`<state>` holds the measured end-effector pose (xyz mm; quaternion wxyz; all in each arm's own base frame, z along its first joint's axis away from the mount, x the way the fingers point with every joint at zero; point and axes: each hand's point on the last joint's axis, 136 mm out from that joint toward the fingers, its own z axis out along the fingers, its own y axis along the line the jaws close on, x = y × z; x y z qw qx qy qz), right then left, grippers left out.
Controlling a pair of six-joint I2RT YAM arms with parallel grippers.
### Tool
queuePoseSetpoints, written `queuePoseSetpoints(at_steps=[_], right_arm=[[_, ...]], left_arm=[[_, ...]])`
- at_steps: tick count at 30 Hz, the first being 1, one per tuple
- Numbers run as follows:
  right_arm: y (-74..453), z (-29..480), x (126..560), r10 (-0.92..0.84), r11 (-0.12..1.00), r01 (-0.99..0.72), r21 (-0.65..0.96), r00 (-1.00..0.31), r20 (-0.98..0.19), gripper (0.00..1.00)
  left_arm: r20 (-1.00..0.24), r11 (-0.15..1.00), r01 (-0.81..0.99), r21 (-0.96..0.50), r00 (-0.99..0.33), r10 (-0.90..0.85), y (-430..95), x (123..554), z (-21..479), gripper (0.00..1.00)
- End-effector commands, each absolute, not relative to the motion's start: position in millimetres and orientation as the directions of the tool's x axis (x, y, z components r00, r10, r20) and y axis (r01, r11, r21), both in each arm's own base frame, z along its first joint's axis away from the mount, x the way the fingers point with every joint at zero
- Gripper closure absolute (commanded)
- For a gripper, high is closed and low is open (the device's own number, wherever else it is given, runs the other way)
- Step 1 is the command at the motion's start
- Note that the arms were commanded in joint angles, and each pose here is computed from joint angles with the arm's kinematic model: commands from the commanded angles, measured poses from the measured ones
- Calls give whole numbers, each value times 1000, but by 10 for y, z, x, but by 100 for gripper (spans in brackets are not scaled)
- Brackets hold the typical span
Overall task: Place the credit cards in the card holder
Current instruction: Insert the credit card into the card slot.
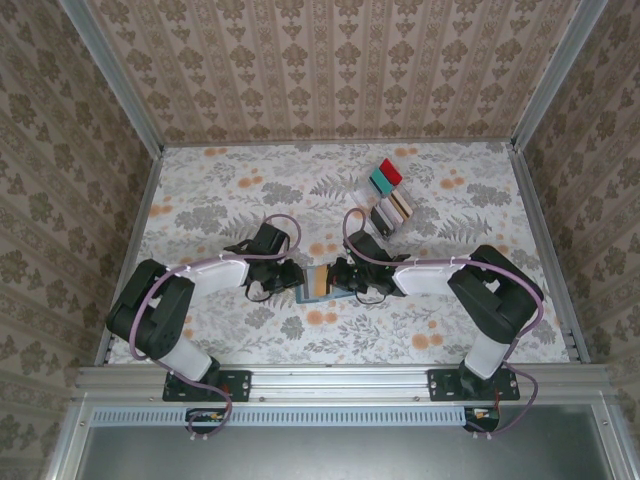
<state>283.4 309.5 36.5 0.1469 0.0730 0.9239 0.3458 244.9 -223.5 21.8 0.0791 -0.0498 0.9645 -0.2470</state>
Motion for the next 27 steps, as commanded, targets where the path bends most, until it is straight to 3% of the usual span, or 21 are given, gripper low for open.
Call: queuePoseSetpoints(at_steps=[1, 27], right_arm=[[2948, 128, 2611, 178, 803, 58, 593, -973, -146, 95], [2934, 125, 2551, 181, 768, 89, 635, -980, -82, 95]], left_arm=[[-115, 885, -53, -463, -986, -119, -2242, 2435, 171, 75], [-114, 882, -54, -467, -986, -120, -2279, 2461, 172, 76]])
